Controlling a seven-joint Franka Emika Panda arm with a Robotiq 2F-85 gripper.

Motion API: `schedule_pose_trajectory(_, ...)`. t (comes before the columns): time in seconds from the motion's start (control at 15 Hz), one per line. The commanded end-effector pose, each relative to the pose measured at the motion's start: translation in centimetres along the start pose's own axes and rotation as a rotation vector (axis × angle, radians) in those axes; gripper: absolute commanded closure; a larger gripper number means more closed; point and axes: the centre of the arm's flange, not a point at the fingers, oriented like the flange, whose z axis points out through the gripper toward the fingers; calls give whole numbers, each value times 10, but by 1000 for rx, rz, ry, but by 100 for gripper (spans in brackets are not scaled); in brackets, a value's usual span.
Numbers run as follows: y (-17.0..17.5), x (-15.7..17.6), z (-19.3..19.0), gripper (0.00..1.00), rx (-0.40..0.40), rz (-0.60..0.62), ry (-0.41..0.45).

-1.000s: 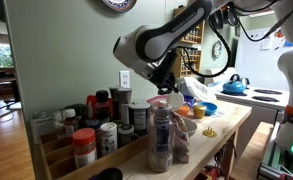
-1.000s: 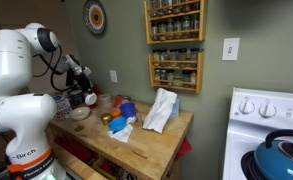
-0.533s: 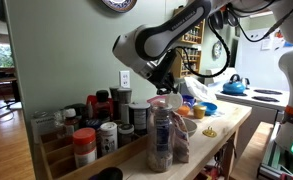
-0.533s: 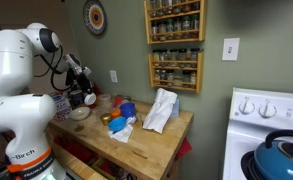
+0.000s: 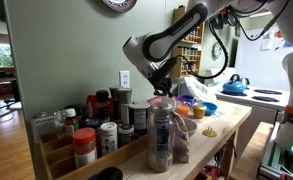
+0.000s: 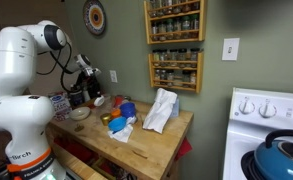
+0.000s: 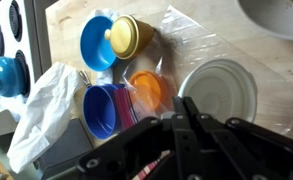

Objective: Pour the contents of the clear lunch box onto the white plate and then pour the contents of the white plate in the ceramic bowl on the left

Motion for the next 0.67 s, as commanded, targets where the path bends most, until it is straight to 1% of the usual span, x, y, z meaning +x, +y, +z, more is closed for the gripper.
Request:
schedule_pose_trajectory(0.0, 14, 5, 41, 99, 138, 16, -34)
schedule_pose_trajectory(0.33, 16, 22, 77, 99, 318, 34, -76)
schedule_pose_trajectory(0.4, 17, 24, 81, 86, 337, 43, -89)
schedule_pose_trajectory(0.47, 22, 22, 81, 69, 351, 46, -92)
schedule_pose_trajectory(0.53, 28, 19, 80, 63, 371, 53, -88)
schedule_pose_trajectory(0.6, 34, 13, 76, 56, 372, 64, -81)
